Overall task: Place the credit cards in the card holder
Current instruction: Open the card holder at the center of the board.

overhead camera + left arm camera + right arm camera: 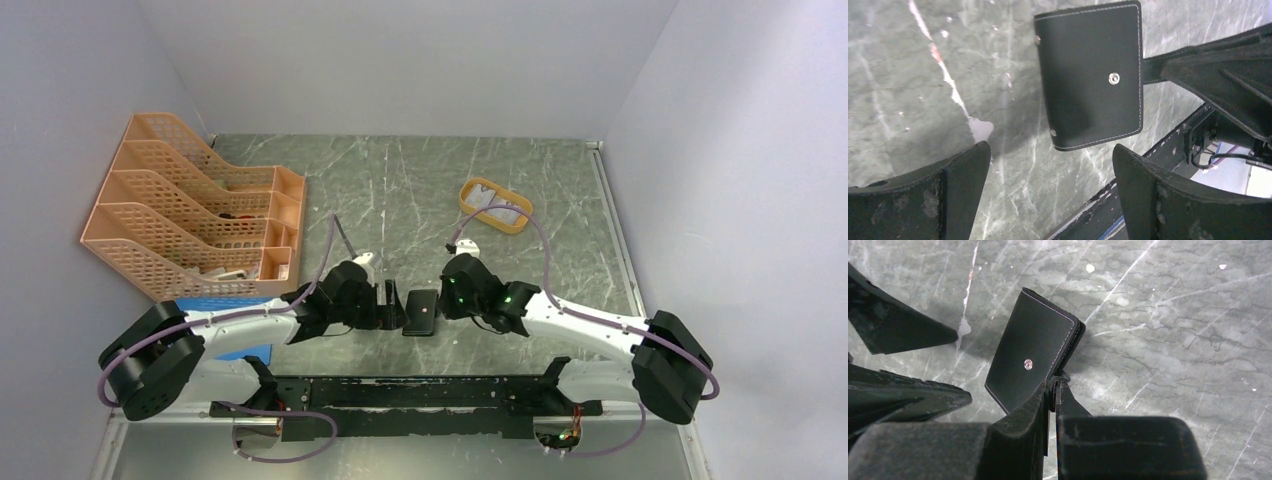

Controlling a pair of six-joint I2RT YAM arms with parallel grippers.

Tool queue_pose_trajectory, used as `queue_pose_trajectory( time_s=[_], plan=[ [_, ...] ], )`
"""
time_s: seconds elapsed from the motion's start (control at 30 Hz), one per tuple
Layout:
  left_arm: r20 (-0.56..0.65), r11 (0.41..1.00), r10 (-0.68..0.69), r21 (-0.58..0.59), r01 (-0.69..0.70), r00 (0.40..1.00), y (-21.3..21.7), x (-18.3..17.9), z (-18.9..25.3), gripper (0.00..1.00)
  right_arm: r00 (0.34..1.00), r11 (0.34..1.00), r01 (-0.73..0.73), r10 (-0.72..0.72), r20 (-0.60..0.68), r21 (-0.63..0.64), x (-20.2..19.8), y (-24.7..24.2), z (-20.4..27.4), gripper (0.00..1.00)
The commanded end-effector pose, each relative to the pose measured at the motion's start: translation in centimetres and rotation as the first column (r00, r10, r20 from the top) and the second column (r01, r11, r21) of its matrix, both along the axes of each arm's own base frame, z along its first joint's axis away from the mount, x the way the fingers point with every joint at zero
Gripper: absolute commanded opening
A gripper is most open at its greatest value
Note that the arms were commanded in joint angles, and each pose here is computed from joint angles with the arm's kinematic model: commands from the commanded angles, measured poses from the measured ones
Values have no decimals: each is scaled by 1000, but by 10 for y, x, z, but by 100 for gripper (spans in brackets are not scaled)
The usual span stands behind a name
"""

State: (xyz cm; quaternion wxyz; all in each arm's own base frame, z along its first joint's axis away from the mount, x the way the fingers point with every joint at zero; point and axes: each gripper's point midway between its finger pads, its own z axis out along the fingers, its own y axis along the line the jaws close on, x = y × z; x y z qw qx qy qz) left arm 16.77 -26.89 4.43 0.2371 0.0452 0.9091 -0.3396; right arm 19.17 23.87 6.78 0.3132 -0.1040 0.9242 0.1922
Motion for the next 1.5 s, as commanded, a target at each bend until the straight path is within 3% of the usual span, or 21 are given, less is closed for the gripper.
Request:
queue_pose_trajectory(
  time_s=[0.0,0.67,1.17,1.3,1.47],
  plan=[
    [71,998,-50,-39,53,996,-23,4,18,95,996,995,-65,59,72,76,5,13,22,0],
    [31,995,-70,-72,72,997,-33,-6,13,93,982,971,-169,150,116,172,-1,33,43,0],
    [93,990,-75,-111,85,993,-43,4,42,97,981,963,-175,153,118,206,-2,38,52,0],
    [90,993,-73,-84,80,993,-41,6,36,94,979,953,-193,172,108,233,-6,43,53,0],
    [89,997,-62,-42,65,994,-38,9,29,83,979,952,-194,172,110,235,-6,43,55,0]
  ],
)
